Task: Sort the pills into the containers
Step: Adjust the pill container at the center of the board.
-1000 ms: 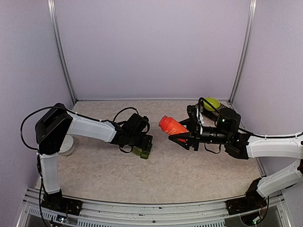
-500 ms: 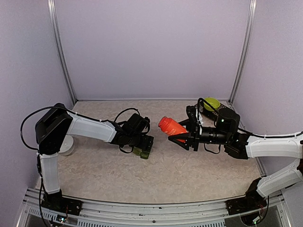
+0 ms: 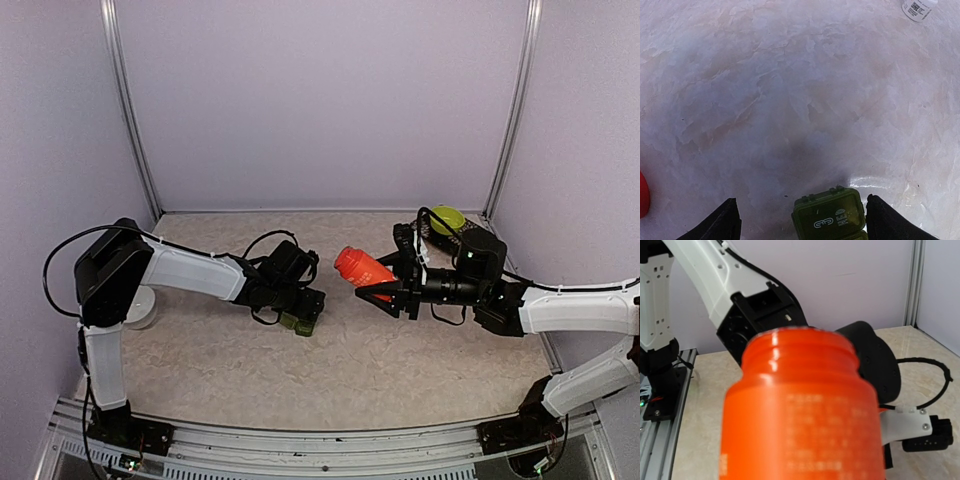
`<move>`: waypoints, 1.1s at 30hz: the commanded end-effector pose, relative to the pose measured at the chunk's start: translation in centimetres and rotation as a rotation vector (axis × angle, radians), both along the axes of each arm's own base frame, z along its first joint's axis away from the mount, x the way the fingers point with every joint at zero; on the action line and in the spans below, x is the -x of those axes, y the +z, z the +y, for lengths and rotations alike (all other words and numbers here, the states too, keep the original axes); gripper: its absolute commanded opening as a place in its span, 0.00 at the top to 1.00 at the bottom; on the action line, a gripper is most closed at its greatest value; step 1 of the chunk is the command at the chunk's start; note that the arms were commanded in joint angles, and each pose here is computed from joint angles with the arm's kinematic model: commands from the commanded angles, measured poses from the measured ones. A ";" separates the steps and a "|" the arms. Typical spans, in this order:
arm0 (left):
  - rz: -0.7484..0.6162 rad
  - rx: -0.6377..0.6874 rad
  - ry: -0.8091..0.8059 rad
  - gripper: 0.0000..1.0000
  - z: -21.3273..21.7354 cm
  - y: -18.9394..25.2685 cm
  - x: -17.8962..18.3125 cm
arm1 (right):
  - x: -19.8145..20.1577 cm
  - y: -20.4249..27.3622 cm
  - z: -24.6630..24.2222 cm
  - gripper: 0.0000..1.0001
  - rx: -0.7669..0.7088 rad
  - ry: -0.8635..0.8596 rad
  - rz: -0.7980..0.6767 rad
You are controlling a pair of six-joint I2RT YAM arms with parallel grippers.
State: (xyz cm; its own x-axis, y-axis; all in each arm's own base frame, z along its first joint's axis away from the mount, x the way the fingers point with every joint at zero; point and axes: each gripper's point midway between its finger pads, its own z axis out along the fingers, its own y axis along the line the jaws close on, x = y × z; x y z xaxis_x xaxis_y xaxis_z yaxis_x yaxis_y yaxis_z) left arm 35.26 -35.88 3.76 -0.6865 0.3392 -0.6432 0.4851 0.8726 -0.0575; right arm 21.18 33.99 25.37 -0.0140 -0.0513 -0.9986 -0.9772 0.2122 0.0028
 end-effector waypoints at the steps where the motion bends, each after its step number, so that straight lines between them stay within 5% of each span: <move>1: -0.007 -0.024 0.000 0.16 0.0 0.2 -0.7 | 0.4 1.1 0.4 0.99 -0.024 0.018 -0.027; 33: 0.007 -0.073 0.049 0.15 2.0 -0.4 -1.0 | 0.4 0.9 0.4 0.99 -0.022 0.020 -0.023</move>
